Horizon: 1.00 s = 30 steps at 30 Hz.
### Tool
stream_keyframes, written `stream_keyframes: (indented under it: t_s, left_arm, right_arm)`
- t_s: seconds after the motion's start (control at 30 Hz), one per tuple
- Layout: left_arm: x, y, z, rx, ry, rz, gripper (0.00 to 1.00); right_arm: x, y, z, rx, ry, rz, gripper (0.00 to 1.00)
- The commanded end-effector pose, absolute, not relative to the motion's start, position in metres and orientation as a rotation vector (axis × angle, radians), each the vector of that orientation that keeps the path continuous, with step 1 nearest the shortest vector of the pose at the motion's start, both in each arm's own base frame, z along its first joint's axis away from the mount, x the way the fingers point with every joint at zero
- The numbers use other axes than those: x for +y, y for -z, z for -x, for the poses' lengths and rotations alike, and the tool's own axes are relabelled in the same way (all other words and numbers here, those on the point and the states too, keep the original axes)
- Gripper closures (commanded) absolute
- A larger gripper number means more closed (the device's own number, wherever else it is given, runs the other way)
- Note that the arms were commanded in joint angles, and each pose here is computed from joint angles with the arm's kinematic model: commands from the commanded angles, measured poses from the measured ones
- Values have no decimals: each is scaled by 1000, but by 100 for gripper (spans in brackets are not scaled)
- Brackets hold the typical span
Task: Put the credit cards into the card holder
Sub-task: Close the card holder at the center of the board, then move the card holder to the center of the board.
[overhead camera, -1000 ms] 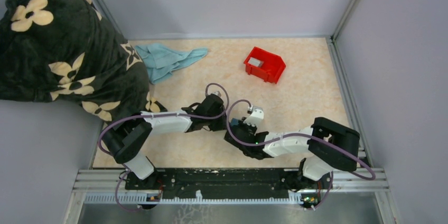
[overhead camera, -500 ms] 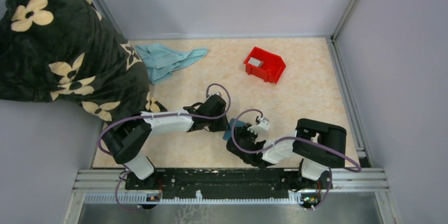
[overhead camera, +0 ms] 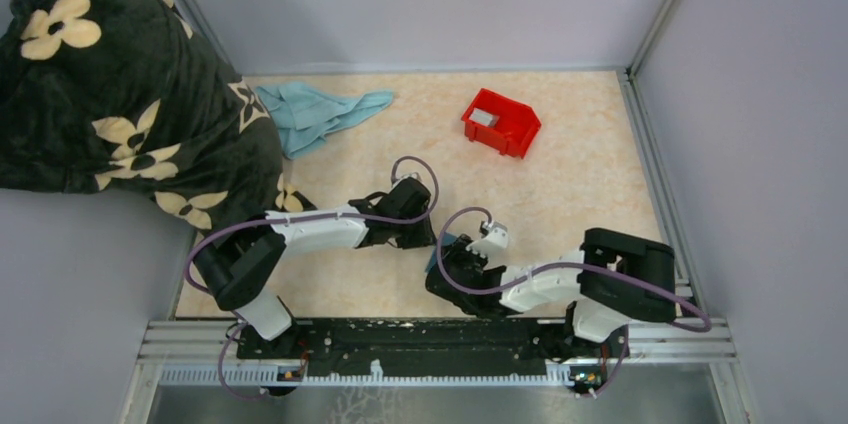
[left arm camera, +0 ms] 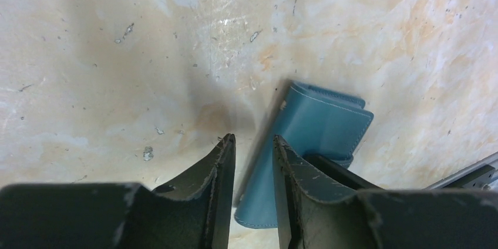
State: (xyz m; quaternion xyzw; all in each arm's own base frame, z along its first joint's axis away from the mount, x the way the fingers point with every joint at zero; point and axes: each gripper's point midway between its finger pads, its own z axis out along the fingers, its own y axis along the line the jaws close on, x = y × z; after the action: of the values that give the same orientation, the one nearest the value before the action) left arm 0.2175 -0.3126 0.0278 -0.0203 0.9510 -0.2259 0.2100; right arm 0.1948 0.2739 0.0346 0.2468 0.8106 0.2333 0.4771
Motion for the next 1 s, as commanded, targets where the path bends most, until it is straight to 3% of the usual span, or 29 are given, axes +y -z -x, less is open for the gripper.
stream_keyframes:
  t_s: [0.0, 0.03, 0.17, 0.7, 0.77, 0.97]
  left_arm:
    - [-321, -43, -226, 2604, 639, 48, 64]
    - [-322, -44, -226, 2605, 639, 49, 64]
    - [-322, -45, -228, 2598, 636, 44, 64]
    - [-326, -43, -228, 2577, 660, -26, 63]
    - [-328, -44, -227, 2571, 684, -47, 64]
    - [-339, -43, -221, 2576, 764, -118, 66]
  right_arm:
    - [219, -12, -174, 2168, -187, -238, 67]
    - [220, -20, -179, 2156, -201, -235, 62]
    - [220, -45, -194, 2118, -241, -229, 58]
    - [229, -113, -215, 2021, -246, -155, 58]
    - [220, -113, -213, 2024, -218, -179, 62]
    - [190, -87, -194, 2115, -136, -272, 96]
